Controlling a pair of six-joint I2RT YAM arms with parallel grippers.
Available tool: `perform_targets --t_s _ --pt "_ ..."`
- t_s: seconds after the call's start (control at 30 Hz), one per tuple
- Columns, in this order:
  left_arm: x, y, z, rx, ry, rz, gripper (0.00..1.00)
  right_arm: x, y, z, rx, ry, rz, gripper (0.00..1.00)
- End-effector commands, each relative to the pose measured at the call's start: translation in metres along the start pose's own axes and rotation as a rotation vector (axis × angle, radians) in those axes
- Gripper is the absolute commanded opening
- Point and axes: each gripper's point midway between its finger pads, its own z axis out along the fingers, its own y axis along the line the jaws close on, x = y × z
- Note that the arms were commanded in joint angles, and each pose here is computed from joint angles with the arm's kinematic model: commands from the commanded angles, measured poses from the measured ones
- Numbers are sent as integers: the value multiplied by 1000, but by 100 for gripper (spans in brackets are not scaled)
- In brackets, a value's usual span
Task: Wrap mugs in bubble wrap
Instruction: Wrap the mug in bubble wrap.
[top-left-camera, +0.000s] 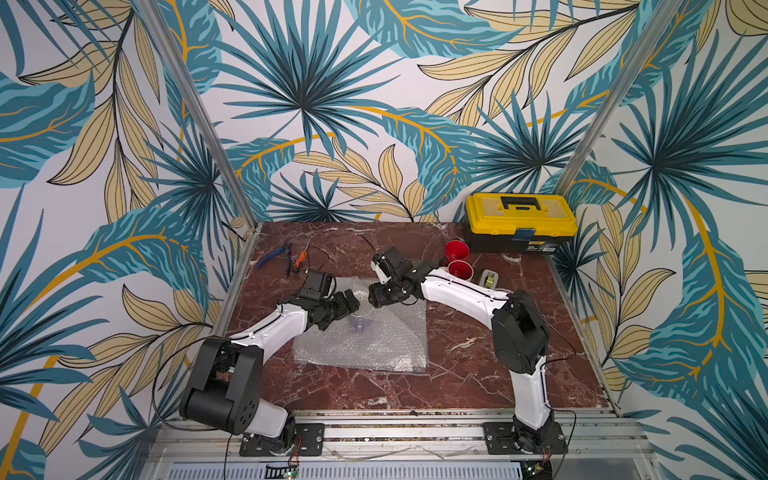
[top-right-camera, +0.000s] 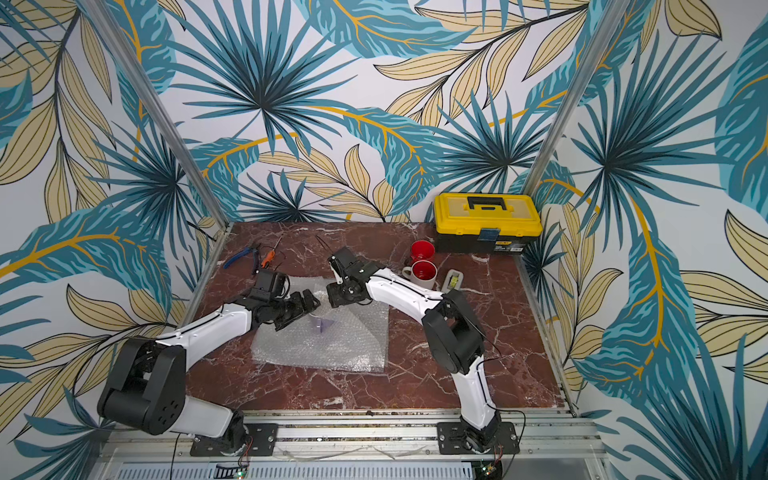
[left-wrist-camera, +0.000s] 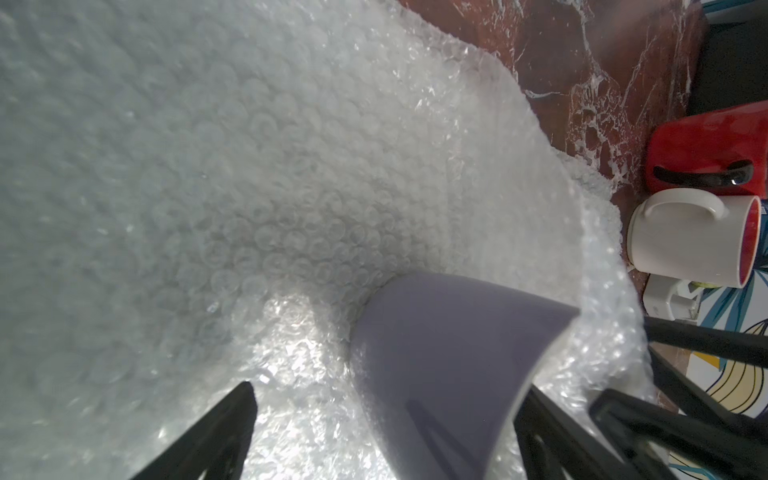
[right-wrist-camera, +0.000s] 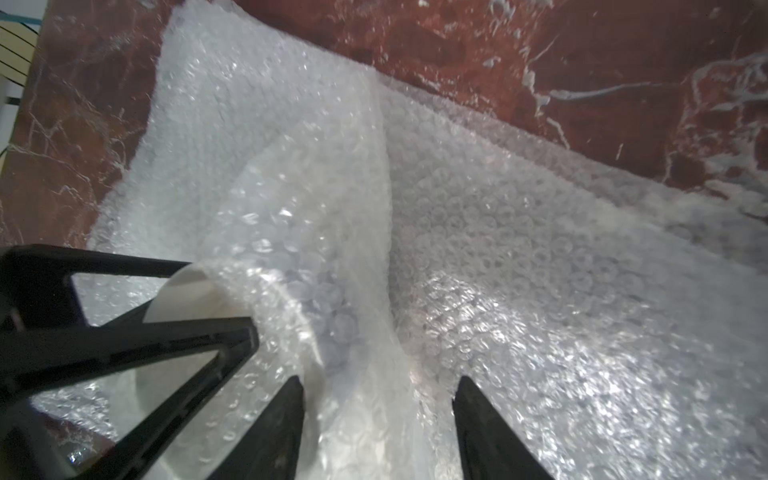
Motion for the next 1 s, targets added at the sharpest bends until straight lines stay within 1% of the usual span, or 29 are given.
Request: perform_targets --t_s 0.0,0.3,0.47,0.57,0.67,0.8,0.87,0.97 --pt "4 8 4 -18 6 -2 96 14 5 10 -16 66 -24 59" --pt "1 6 7 -21 4 -1 96 31 -11 31 80 147 -24 59" --pt "-4 7 10 -35 -5 -4 96 33 -8 37 64 156 -19 58" --pt "-6 5 12 -36 -5 -8 96 28 0 33 22 146 -18 58" --pt "-8 6 13 -39 -6 -11 96 14 11 17 -20 93 -20 58" --pt "-7 5 14 -34 -6 -14 96 -3 20 -22 -57 -18 -24 61" --pt "-7 4 13 -33 -5 -11 96 -4 18 -40 -60 -74 -14 63" --pt "-8 4 13 -31 -7 -10 96 9 10 -60 -60 -125 5 64"
